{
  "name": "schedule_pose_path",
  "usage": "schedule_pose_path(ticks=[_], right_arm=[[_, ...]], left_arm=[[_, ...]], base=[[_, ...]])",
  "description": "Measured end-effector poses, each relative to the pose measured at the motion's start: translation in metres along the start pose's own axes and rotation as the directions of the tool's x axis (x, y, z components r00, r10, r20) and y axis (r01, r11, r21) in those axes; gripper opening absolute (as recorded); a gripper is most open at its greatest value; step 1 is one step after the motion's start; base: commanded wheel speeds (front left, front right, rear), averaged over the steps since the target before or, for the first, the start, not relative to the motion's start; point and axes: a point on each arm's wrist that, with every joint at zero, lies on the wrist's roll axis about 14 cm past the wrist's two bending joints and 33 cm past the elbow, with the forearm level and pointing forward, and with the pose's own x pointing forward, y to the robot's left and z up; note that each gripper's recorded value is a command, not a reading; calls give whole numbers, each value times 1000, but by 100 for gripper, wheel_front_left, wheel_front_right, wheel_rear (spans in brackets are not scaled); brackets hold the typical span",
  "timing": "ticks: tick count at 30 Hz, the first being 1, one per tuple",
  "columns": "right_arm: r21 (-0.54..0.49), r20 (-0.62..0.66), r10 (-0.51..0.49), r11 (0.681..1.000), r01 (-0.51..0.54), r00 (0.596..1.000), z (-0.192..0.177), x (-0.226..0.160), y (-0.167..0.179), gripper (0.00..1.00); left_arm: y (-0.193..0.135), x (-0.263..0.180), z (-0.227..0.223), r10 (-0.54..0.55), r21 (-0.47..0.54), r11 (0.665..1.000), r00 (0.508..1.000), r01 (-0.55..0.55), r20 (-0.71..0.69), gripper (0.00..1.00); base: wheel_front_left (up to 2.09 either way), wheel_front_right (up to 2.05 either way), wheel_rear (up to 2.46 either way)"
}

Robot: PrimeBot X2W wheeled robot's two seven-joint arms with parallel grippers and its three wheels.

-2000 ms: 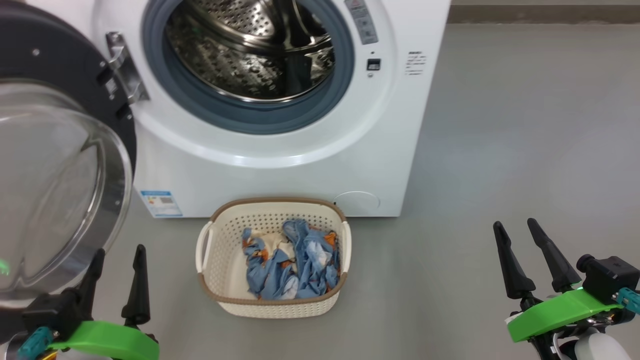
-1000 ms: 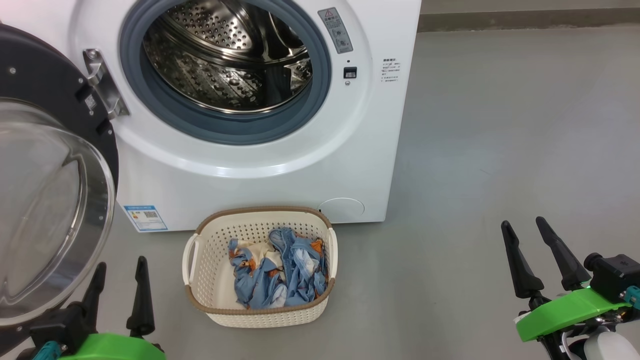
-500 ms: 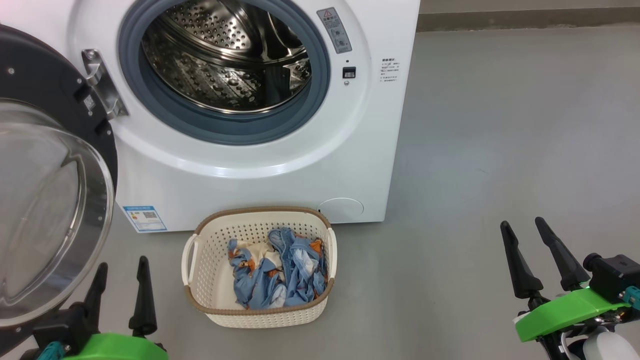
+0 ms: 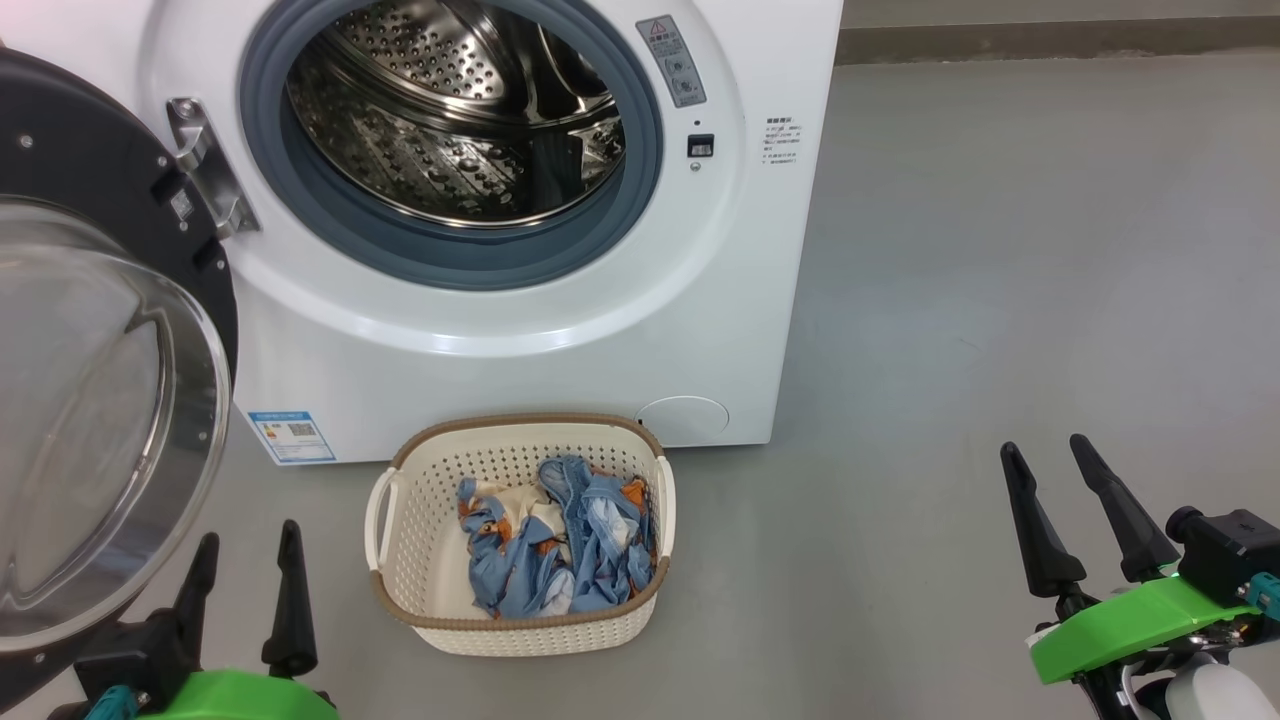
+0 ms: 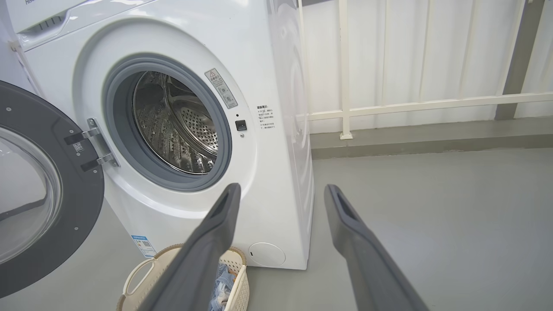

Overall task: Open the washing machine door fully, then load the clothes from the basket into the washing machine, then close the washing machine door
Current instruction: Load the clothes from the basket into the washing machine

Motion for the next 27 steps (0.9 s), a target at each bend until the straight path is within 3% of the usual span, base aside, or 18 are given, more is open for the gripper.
schedule_pose_path(ticks=[10, 27], right_arm=[[9, -1, -3, 1000, 3, 1000, -1, 0, 1, 100], [16, -6, -5, 1000, 5, 1000, -4, 1, 2, 100]], left_arm=[[-1, 1, 0, -4, -2, 1000, 1000, 4, 2, 100], [3, 1, 0, 8, 2, 1000, 1000, -8, 3, 100]], base=[[44, -41, -3], [147, -147, 0]])
